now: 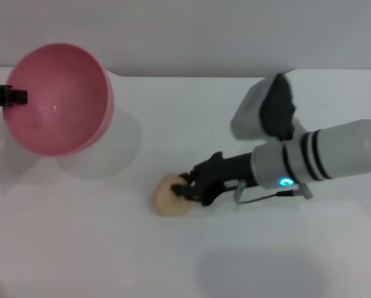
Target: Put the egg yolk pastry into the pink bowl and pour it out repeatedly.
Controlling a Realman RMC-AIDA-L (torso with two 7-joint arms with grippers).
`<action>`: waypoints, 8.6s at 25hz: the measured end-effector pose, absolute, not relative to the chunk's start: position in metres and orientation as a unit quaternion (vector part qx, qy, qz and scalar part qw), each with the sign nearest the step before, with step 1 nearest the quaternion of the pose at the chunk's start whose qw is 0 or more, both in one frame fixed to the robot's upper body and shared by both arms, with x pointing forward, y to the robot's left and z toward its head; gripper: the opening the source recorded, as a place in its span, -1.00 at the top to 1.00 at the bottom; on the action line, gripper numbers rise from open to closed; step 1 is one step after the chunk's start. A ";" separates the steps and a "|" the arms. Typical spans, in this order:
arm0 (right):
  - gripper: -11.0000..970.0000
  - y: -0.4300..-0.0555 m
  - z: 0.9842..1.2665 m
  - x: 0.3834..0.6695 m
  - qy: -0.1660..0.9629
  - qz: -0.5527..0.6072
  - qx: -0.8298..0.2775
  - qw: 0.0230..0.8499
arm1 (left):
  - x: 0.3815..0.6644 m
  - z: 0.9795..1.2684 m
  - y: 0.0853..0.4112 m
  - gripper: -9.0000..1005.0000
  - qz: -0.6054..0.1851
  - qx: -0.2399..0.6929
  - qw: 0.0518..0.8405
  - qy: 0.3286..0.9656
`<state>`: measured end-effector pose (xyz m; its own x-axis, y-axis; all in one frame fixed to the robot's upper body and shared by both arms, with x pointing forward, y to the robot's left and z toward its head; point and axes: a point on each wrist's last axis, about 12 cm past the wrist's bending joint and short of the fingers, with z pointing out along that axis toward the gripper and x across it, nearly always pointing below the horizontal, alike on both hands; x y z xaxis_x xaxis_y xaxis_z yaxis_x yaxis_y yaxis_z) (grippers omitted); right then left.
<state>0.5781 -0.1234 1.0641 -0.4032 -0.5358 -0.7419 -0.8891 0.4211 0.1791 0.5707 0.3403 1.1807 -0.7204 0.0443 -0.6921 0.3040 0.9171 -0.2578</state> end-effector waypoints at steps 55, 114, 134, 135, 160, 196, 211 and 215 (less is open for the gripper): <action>0.13 -0.235 1.138 0.609 0.783 0.294 -0.323 0.442 | 0.598 1.147 0.256 0.98 -0.156 0.216 0.348 0.899; 0.12 -0.216 1.117 0.610 0.774 0.359 -0.276 0.442 | 0.598 1.136 0.281 0.98 -0.247 0.165 0.495 0.816; -0.27 -0.094 1.069 0.592 0.761 0.235 -0.488 0.357 | 0.524 1.151 0.380 0.98 -0.253 0.021 0.368 0.895; -0.27 -0.092 1.067 0.590 0.760 0.230 -0.493 0.356 | 0.523 1.151 0.380 0.98 -0.253 0.021 0.365 0.895; 0.12 -0.086 1.054 0.579 0.767 0.203 -0.472 0.384 | 0.526 1.145 0.376 0.98 -0.236 0.028 0.331 0.913; 0.60 -0.126 1.156 0.569 0.699 0.250 -0.591 0.315 | 0.612 1.169 0.193 0.98 -0.140 0.281 0.158 0.936; -0.11 -0.149 1.196 0.588 0.700 0.240 -0.513 0.434 | 0.608 1.149 0.178 0.98 -0.135 0.295 0.127 0.937; -0.11 -0.172 1.196 0.597 0.718 0.235 -0.458 0.468 | 0.601 1.139 0.163 0.97 -0.120 0.311 0.114 0.936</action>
<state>0.5970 -0.1720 1.1963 -0.1419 -0.4373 -0.8880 -0.8781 0.4697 -0.0910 0.6014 0.1629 1.1389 -0.7799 0.5554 -0.2887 0.6103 0.7771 -0.1536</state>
